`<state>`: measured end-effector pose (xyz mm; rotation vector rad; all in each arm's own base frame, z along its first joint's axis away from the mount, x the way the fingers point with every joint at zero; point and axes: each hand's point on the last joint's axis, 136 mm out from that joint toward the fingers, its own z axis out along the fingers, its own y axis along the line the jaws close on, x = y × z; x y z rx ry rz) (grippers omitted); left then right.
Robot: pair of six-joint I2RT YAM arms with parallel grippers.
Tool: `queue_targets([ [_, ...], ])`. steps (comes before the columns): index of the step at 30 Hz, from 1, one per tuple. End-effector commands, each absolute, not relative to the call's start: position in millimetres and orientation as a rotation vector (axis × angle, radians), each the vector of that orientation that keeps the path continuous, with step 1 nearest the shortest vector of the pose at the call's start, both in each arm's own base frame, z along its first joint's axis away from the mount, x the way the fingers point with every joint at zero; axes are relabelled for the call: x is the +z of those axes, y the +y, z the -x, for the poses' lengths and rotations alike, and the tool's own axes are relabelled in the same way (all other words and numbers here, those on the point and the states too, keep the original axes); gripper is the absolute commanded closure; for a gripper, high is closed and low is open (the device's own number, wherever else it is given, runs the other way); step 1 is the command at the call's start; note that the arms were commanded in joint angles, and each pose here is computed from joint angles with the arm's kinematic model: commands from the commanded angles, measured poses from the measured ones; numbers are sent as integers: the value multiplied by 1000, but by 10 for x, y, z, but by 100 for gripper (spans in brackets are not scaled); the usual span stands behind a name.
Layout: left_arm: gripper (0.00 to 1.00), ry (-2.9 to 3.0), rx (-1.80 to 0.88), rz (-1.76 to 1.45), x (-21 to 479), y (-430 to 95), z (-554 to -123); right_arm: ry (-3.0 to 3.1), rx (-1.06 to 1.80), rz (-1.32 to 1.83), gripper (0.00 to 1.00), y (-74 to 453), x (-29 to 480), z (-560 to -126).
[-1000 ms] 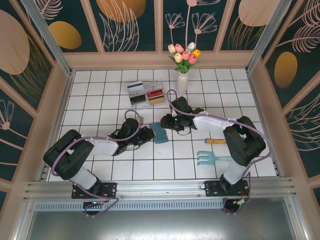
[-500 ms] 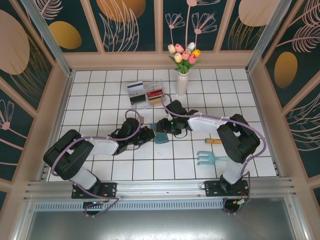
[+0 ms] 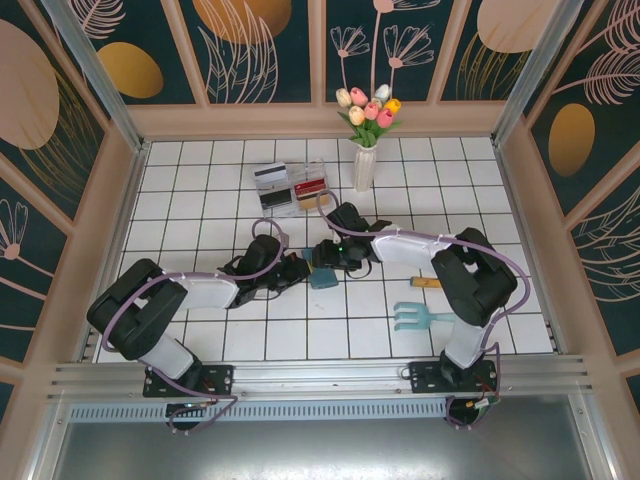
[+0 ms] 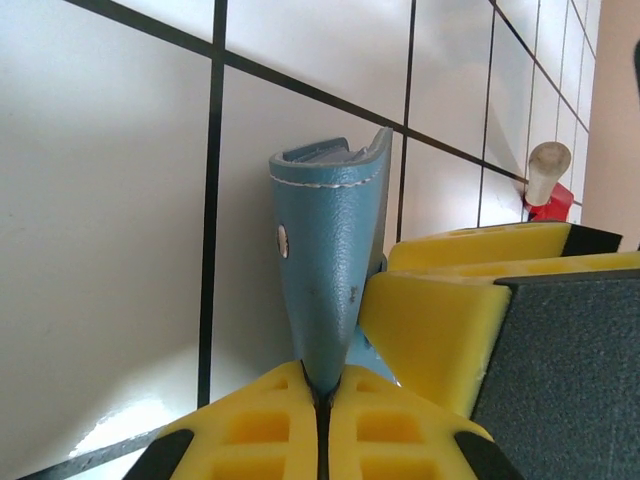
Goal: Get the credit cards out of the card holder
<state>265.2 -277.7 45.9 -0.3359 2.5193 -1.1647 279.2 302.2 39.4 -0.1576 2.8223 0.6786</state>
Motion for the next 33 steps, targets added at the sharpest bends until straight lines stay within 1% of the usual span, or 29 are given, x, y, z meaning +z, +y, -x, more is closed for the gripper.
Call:
queue_targets([
  [1, 100, 2492, -1084, 341, 526, -2699, -2738, 2862, 364, 88, 48, 2559, 282, -2806],
  [6, 100, 2499, -1050, 360, 505, -2647, -2733, 2861, 243, 17, 53, 2348, 264, -2818],
  [8, 100, 2499, -1050, 362, 499, -2644, -2729, 2851, 245, 1, 54, 2333, 297, -2825],
  [13, 100, 2497, -1070, 344, 523, -2685, -2738, 2800, 353, 17, 56, 2471, 486, -2889],
  [17, 100, 2507, -1069, 326, 524, -2709, -2746, 2777, 526, 74, 56, 2695, 607, -2889],
  [19, 100, 2516, -1067, 316, 510, -2719, -2739, 2780, 575, 95, 58, 2774, 616, -2892],
  [28, 100, 2536, -1050, 304, 474, -2712, -2723, 2787, 573, 97, 68, 2833, 547, -2958],
  [30, 97, 2540, -1040, 305, 466, -2703, -2724, 2790, 571, 99, 71, 2843, 530, -2967],
  [32, 93, 2545, -1024, 306, 462, -2693, -2733, 2786, 564, 100, 73, 2843, 521, -2987],
  [33, 89, 2551, -1009, 305, 453, -2680, -2736, 2783, 559, 101, 75, 2842, 517, -3000],
])
